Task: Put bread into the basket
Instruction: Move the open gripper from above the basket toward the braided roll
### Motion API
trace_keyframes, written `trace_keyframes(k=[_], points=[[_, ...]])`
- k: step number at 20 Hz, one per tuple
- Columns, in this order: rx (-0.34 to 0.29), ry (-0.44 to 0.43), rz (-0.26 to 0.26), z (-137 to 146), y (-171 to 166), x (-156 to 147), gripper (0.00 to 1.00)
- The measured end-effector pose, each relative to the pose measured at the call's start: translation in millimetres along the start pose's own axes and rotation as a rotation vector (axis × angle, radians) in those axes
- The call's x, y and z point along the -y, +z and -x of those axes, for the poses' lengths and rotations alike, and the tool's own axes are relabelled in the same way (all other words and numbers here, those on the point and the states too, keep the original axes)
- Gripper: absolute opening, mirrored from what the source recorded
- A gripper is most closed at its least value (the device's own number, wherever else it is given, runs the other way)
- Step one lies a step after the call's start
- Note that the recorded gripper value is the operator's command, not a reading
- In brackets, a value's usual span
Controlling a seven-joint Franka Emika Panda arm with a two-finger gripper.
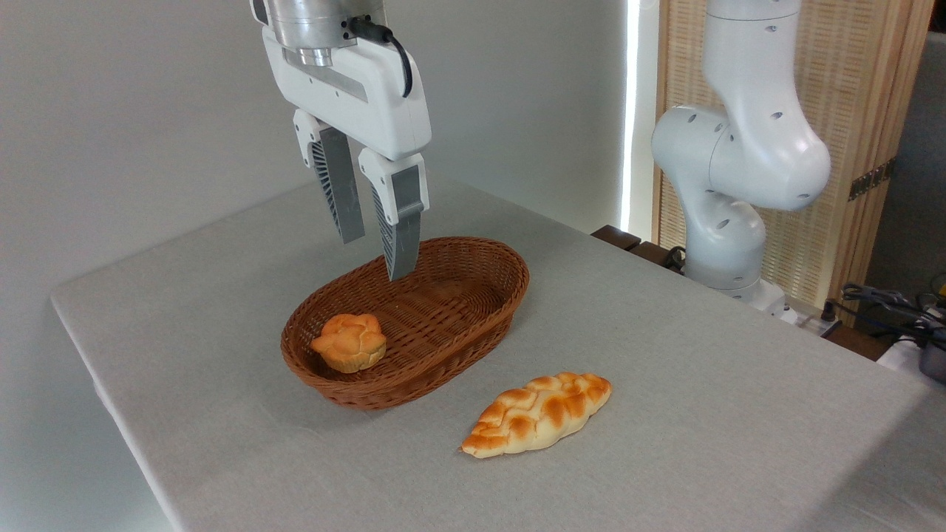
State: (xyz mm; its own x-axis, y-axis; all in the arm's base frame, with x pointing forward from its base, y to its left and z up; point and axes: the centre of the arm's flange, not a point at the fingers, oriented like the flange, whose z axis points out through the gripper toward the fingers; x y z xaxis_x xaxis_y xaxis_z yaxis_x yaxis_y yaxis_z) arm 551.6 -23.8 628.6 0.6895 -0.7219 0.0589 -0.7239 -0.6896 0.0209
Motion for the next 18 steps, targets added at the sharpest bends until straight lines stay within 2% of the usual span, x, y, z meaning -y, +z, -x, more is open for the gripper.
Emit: trace_keyframes(k=[10,15,18], points=[[0.001,-0.001,0.001,1,0,0,1.00],[0.067,-0.024,0.067,22,14,1,1.00],[0.084,0.003,0.089,38,27,-4,1.00]])
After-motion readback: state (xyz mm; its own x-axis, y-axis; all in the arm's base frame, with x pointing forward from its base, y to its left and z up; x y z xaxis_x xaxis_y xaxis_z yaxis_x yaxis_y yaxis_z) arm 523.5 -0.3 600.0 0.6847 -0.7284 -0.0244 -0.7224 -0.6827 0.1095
